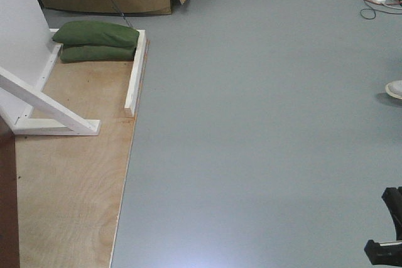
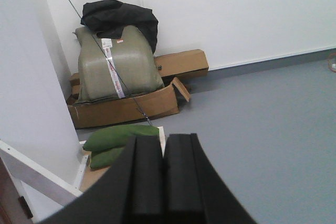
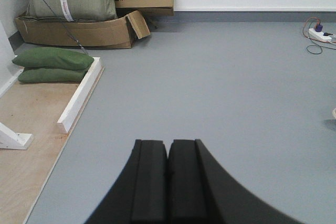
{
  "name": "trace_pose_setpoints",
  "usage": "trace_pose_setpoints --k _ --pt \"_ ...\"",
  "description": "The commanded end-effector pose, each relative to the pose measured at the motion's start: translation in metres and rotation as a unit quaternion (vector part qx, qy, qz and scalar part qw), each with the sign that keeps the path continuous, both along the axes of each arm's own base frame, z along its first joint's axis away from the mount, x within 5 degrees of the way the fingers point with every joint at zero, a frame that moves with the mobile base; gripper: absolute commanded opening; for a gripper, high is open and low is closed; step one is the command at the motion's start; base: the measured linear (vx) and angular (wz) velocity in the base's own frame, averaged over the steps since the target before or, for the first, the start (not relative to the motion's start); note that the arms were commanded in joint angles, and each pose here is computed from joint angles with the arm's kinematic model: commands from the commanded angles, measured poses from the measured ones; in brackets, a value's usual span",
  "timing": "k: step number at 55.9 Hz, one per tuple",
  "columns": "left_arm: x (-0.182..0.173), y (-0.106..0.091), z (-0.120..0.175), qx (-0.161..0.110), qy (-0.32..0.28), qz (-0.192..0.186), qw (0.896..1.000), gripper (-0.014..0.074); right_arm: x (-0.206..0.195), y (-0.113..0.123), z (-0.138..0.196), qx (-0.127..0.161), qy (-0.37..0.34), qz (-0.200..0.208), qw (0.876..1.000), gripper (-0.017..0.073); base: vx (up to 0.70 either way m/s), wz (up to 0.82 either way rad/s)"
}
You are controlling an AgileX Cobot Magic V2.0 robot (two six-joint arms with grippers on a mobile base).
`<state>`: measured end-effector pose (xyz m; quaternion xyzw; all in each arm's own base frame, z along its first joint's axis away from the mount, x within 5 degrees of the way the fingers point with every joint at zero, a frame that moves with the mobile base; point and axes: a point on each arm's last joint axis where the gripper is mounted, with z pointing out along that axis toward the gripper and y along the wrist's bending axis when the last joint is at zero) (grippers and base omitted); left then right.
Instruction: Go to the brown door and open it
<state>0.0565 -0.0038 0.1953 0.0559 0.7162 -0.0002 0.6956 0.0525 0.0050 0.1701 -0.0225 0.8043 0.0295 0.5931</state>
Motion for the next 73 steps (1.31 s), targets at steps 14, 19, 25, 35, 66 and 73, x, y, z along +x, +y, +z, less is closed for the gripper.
trace_pose_setpoints --k 14,19,25,35,66,73 --pt "0.002 -0.006 0.073 -0.007 -0.169 -0.029 0.985 0.0067 0.002 0.0 0.006 -0.002 -0.04 -0.001 0.999 0.0 0.0 0.0" --pt "0.005 -0.007 0.098 -0.008 -0.206 -0.03 0.978 0.0067 0.002 0.0 0.006 -0.002 -0.04 -0.001 0.999 0.0 0.0 0.0" --pt "0.006 -0.003 0.127 0.015 -0.244 0.001 0.97 0.0067 0.002 0.0 0.006 -0.002 -0.04 -0.001 0.999 0.0 0.0 0.0" --pt "-0.007 0.004 0.169 0.092 -0.304 0.086 0.944 0.0067 0.002 0.0 0.006 -0.002 -0.04 -0.001 0.999 0.0 0.0 0.0" --pt "-0.026 0.01 0.229 0.214 -0.35 0.24 0.88 0.0067 0.002 0.0 0.006 -0.002 -0.04 -0.001 0.999 0.0 0.0 0.0" --pt "-0.027 0.011 0.23 0.221 -0.352 0.26 0.872 0.0067 0.002 0.0 0.006 -0.002 -0.04 -0.001 0.999 0.0 0.0 0.0"
